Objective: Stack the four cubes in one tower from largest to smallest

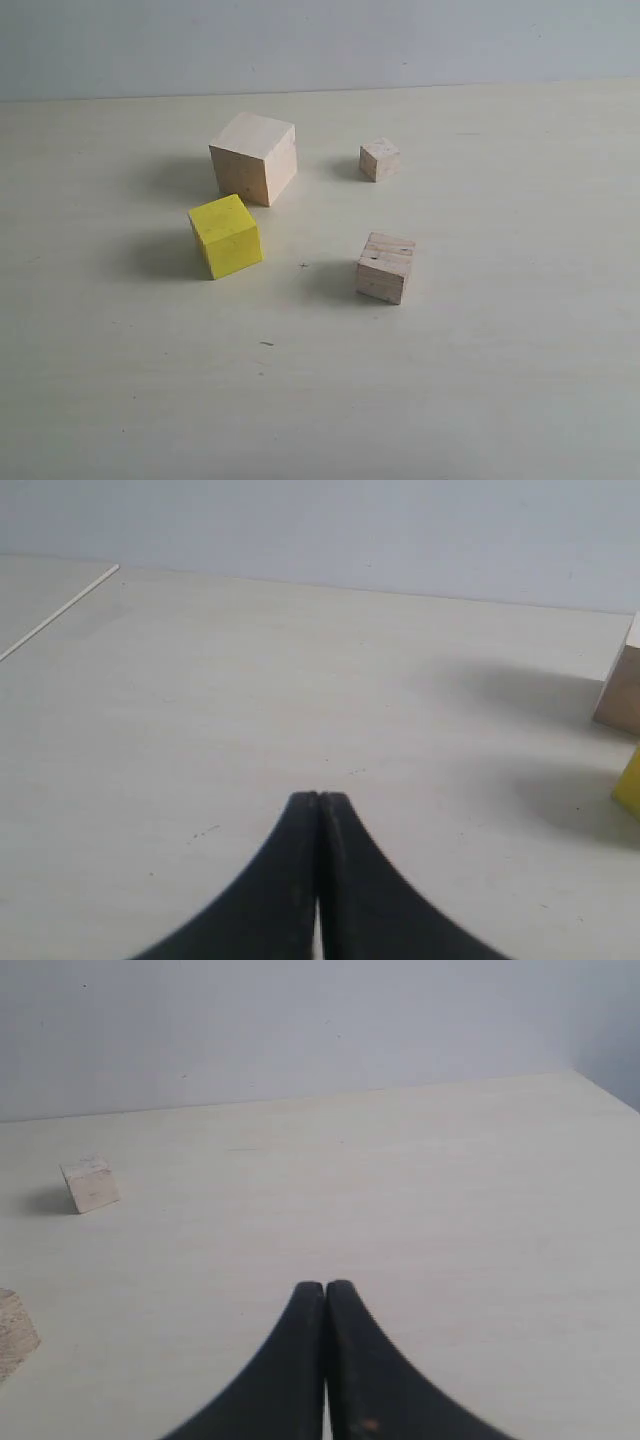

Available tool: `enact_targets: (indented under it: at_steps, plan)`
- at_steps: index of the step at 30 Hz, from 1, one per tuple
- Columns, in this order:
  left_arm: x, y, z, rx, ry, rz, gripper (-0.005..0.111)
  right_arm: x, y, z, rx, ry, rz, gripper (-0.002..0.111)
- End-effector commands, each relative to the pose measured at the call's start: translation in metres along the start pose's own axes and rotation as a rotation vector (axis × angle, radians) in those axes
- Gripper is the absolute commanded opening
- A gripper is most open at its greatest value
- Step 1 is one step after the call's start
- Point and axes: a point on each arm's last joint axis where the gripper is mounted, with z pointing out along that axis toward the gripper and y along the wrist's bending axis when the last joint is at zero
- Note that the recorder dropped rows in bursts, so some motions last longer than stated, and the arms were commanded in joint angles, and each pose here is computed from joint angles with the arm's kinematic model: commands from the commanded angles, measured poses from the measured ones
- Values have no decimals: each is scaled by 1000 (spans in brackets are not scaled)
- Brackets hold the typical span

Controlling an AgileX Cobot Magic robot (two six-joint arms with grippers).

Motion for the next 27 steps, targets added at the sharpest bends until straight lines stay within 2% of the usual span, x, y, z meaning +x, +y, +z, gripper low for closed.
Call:
enact_targets:
  at_steps: [1, 24, 27]
  plan:
    - [0, 0, 0, 7, -11, 1, 0, 1, 0, 0, 3, -5, 0, 0]
    - [0, 0, 0, 7, -11, 1, 0, 1, 0, 0, 3, -5, 0, 0]
    - [-3, -1, 0, 11, -41, 0, 0, 1, 0, 0, 2, -7, 1, 0]
